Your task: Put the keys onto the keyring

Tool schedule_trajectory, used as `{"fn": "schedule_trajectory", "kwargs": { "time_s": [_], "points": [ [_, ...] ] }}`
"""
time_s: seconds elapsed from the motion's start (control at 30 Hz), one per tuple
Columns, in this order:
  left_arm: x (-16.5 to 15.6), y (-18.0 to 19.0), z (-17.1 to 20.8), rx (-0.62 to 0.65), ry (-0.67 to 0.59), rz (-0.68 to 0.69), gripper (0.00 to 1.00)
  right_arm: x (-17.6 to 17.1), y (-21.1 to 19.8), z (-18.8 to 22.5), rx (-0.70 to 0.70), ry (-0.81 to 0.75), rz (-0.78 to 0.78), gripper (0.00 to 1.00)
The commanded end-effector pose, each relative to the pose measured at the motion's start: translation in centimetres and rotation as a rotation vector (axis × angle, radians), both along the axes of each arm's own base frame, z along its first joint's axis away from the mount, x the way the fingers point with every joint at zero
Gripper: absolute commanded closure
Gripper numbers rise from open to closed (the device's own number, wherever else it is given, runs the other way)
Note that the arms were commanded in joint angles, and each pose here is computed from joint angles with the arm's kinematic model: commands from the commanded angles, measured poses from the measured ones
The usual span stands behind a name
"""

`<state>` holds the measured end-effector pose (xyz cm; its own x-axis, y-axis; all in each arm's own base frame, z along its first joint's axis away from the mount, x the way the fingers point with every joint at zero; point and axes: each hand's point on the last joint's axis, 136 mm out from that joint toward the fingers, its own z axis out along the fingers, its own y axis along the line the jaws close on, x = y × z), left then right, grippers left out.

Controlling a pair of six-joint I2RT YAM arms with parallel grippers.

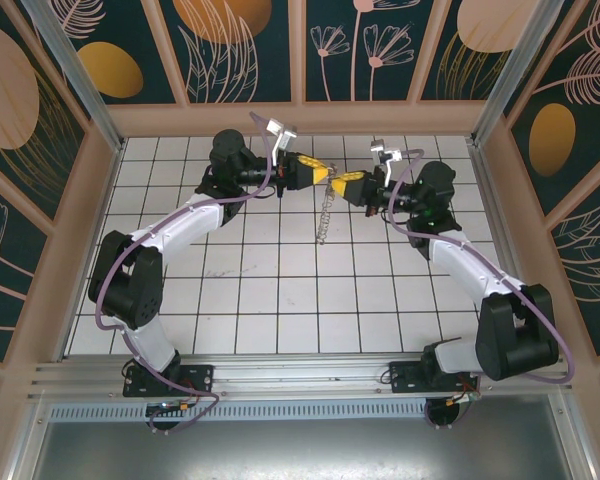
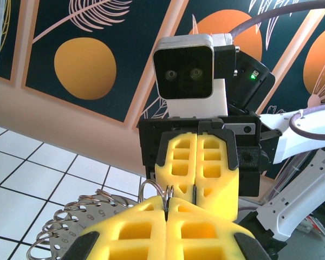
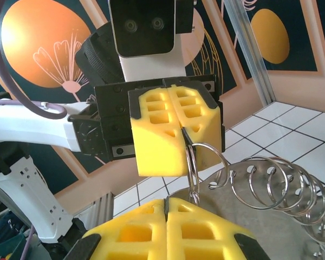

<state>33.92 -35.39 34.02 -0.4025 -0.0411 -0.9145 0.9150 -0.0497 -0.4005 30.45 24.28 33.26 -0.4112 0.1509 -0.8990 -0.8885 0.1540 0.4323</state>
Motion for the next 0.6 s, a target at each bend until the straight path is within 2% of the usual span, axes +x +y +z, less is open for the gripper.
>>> {"fn": "schedule_trajectory", "kwargs": {
  "time_s": [0.0,0.03,0.2,0.37,0.57],
  "points": [
    [-0.9,0.4,2.6,-0.051,-0.083,0.006,1.0,-0.1,0.1,-0.1,-0.001,-0.019,-0.004,0.87],
    [-0.9,0.4,2.6,-0.051,-0.082,0.006,1.0,-0.2,0.0,0.0,-0.004,-0.024,-0.01,0.81],
    [-1.0,0.4,2.5,-0.051,-0.082,0.004,1.0,-0.5,-1.3,1.0,-0.009,-0.049,-0.055,0.77],
    [-1.0,0.4,2.6,-0.052,-0.083,0.002,1.0,0.0,-2.0,1.3,0.002,-0.043,-0.093,0.61],
    [-1.1,0.4,2.7,-0.057,-0.082,0.002,1.0,0.5,-1.8,1.3,0.031,-0.023,-0.082,0.6]
  ]
}}
